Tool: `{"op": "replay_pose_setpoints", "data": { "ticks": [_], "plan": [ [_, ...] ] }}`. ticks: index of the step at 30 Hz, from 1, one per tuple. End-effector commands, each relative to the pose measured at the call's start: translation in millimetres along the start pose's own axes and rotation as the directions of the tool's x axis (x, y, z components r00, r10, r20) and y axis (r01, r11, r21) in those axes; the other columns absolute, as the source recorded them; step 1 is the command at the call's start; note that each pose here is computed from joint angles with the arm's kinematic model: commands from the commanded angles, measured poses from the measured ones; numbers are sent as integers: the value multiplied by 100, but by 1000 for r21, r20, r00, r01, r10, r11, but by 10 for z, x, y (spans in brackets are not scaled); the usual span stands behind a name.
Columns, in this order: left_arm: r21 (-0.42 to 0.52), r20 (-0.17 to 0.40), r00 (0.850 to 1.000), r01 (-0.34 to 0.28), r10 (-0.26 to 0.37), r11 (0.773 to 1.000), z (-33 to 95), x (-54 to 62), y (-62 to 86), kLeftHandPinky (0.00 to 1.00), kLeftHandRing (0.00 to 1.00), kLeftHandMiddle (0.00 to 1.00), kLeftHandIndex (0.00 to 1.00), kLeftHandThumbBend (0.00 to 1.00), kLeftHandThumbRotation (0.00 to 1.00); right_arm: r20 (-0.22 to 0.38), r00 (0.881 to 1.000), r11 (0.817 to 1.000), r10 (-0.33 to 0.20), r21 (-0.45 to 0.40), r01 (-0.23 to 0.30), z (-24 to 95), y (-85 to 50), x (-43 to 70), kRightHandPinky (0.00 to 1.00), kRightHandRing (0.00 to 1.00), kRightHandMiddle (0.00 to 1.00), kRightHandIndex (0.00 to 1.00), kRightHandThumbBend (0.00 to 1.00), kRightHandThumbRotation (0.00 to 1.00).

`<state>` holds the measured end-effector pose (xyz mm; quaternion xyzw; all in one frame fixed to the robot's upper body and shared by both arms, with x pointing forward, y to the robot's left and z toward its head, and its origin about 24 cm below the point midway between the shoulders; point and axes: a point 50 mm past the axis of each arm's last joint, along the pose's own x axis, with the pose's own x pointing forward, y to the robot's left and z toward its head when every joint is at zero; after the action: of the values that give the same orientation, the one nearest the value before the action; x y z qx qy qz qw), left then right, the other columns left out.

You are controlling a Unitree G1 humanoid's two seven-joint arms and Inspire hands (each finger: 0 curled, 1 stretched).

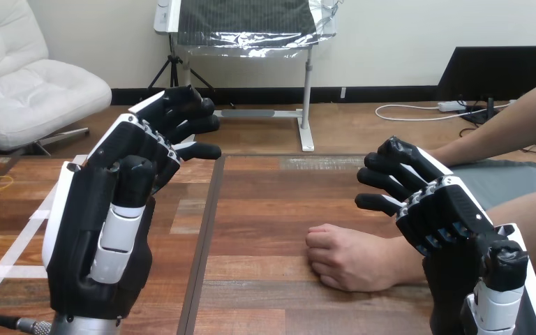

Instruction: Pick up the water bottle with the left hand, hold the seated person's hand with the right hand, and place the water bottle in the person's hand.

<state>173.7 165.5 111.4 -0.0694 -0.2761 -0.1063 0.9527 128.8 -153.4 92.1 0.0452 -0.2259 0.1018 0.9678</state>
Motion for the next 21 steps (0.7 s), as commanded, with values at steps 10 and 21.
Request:
{"op": "replay_pose_setpoints", "data": {
  "ticks": [10,21],
  "plan": [
    [-12,43,999,3,-3,1000,32,71,-34,63,74,75,73,65,78,85,996,1000,17,-19,-16,105,-11,133,73,80,81,82,73,100],
    [35,40,999,-29,27,999,37,87,7,63,73,74,73,70,69,86,996,1000,19,-25,-17,103,-12,132,73,80,81,82,73,100]
  ]
}}
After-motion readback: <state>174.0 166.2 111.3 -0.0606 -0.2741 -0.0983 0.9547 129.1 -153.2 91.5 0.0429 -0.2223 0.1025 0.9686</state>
